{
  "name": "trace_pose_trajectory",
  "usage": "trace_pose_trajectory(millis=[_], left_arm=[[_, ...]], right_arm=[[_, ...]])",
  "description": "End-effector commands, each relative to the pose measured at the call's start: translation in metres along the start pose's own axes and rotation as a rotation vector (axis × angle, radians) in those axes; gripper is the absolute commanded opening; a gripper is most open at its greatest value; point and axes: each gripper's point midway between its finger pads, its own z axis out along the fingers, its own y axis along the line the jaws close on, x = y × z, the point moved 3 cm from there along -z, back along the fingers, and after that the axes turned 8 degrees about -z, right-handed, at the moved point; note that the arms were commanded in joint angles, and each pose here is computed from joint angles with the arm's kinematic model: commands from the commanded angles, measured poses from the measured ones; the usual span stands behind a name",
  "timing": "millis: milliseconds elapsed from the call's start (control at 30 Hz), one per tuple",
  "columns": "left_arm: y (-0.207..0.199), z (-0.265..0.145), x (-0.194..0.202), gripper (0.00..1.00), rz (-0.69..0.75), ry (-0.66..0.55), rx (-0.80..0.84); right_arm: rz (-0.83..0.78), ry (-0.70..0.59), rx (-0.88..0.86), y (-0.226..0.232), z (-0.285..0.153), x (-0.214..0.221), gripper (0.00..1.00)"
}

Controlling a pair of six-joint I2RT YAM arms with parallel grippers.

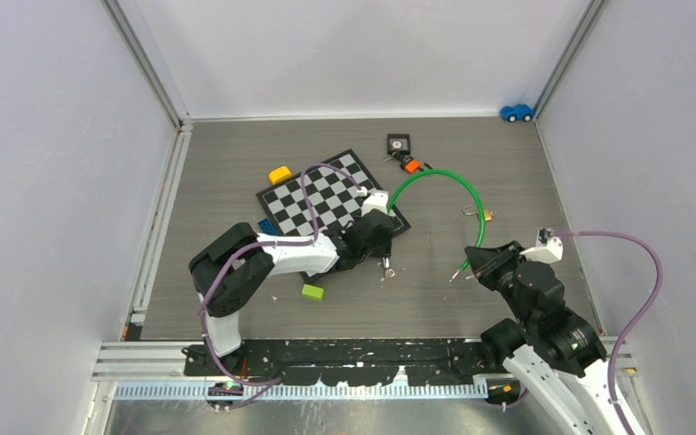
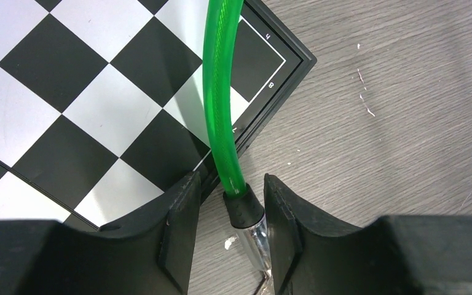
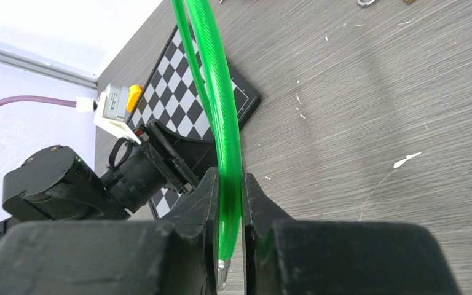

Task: Lock with the key
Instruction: Pick up the lock from the center of the board.

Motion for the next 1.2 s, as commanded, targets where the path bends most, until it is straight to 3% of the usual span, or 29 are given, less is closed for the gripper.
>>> trace_pose_trajectory(millis=[0, 233, 467, 567, 867, 1167], left_arm=[[-0.001, -0.005, 0.000, 0.44, -0.017, 0.005, 0.017], [-0.008, -0.004, -0.024, 0.43, -0.063, -0.042, 0.060], [-0.005, 0.001, -0.014, 0.37, -0.098, -0.022, 0.073], [-0.001, 0.001, -0.009, 0.32, -0.104, -0.017, 0.069], [-0.007, 0.000, -0.018, 0.01, -0.108, -0.035, 0.089], [-0.017, -0.025, -0.043, 0.00, -0.100, -0.087, 0.128]], right_arm=[[0.079, -0.079, -0.157, 0.031, -0.010, -0.022, 0.00], [0.059, -0.033, -0.200, 0.038, -0.013, -0.017, 0.00], [0.066, -0.069, -0.215, 0.039, -0.020, -0.025, 0.01], [0.072, -0.077, -0.220, 0.040, -0.022, -0.027, 0.00], [0.070, -0.063, -0.214, 0.037, -0.022, -0.024, 0.00], [0.017, -0.048, -0.203, 0.035, -0.017, -0.019, 0.00]])
